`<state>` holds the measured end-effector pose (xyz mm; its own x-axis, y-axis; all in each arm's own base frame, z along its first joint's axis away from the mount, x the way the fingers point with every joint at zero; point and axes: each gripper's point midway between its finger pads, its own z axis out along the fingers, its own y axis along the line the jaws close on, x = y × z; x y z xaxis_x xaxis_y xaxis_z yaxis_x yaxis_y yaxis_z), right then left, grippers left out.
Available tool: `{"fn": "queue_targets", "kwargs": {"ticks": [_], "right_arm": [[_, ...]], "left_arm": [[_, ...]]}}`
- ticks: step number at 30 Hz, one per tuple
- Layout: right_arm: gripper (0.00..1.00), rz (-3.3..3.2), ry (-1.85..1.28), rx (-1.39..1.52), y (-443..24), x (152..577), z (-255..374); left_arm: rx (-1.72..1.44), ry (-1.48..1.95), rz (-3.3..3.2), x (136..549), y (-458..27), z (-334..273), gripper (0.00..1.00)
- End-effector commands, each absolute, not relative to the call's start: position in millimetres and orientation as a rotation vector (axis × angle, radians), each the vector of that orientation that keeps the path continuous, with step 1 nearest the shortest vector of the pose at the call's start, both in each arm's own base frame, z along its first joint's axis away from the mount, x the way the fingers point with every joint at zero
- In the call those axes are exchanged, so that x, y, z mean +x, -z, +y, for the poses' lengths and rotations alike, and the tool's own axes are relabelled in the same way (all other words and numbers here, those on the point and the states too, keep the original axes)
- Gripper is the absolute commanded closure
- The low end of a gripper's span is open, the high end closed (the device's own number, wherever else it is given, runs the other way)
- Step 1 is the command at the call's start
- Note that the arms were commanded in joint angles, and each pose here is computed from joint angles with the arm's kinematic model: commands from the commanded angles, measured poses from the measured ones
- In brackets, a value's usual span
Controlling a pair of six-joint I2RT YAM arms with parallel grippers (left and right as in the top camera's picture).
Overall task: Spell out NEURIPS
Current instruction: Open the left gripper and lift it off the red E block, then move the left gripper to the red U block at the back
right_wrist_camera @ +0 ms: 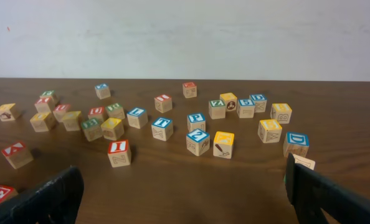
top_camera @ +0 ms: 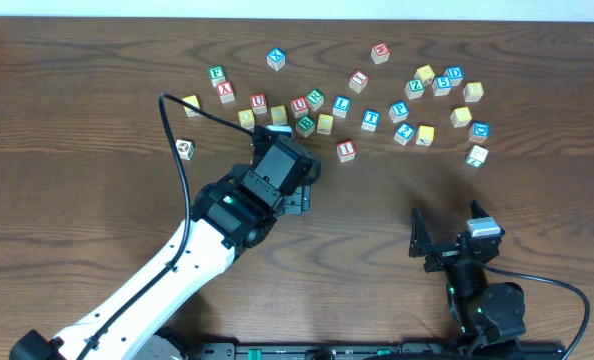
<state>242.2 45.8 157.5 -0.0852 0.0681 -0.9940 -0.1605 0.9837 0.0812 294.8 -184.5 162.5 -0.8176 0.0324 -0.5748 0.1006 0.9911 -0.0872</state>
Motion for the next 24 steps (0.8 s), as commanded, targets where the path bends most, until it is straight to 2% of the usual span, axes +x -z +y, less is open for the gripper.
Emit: {"fn": "queue_targets", "kwargs": {"ticks": [1, 10, 18, 24], "right_arm": [[0.01, 1.651, -0.175, -0.077, -155.7, 242.6, 44.1], [0.01, 1.651, -0.175, -0.077, -155.7, 242.6, 44.2], [0.01, 1.651, -0.175, -0.077, -155.7, 242.6, 44.1], [0.01, 1.651, -0.175, -0.077, -155.7, 242.6, 44.1]], "left_arm": [[0.046, 0.146, 2.531, 304.6, -166.4, -174.9, 0.21], [-0.073, 0.272, 2.701, 359.8, -151.3, -167.6, 0.2], [-0.136, 0.236, 2.772, 411.7, -137.4, -171.3, 0.2], [-0.178, 0.216, 2.821, 453.7, -129.4, -166.7, 0.15]]}}
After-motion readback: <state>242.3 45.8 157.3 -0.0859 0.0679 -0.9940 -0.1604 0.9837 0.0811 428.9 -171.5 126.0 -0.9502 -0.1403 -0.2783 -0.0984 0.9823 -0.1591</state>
